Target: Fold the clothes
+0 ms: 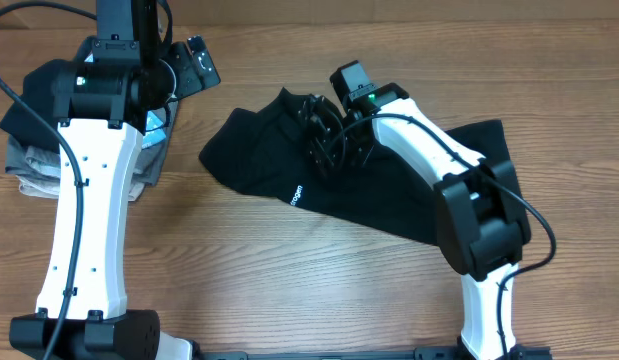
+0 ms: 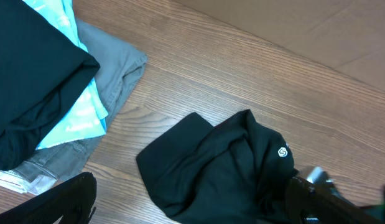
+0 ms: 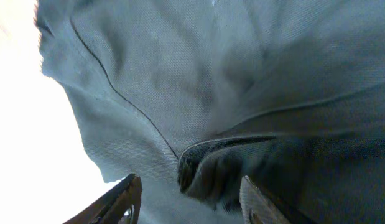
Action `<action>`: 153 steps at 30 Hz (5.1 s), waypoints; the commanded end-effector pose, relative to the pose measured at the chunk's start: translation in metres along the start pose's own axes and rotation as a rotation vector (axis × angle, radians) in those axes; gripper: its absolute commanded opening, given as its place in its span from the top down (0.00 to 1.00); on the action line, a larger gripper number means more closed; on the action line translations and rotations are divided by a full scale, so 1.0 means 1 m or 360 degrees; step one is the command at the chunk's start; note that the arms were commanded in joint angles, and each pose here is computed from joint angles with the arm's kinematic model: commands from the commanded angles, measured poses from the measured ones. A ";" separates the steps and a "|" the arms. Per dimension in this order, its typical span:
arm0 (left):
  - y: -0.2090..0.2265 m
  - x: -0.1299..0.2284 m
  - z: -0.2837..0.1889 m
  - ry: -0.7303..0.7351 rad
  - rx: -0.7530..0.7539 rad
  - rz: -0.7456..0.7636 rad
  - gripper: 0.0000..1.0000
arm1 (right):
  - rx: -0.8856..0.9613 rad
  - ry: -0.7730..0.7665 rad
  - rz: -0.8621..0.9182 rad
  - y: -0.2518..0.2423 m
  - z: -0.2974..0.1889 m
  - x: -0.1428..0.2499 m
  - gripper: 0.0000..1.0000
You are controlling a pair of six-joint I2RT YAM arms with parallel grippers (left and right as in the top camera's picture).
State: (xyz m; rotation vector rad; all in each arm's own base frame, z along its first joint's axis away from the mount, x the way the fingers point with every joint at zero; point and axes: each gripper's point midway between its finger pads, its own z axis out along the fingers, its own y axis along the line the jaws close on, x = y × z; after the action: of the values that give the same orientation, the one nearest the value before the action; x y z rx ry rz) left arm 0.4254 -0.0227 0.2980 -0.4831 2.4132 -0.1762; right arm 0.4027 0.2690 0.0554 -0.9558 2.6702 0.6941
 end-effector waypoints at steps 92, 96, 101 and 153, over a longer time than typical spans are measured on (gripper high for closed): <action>0.002 -0.001 0.002 -0.0004 -0.0026 0.0003 0.00 | -0.0194 -0.0466 0.0928 0.056 0.003 -0.088 0.96; 0.002 -0.001 0.002 -0.0004 -0.0026 0.0003 0.00 | -0.0232 -0.0423 0.0873 0.081 0.004 -0.085 0.96; 0.002 -0.001 0.002 -0.0004 -0.0027 0.0003 0.00 | -0.0270 -0.0375 0.0838 0.103 0.001 -0.079 0.96; 0.002 -0.001 0.002 -0.0004 -0.0026 0.0003 0.00 | 0.0050 -0.0190 0.0752 0.108 0.004 -0.042 0.36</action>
State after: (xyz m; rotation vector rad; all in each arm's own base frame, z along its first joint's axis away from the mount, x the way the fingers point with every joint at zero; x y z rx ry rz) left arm 0.4254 -0.0227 0.2980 -0.4831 2.4132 -0.1762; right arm 0.3457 0.3825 0.0688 -0.2634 2.8849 0.7808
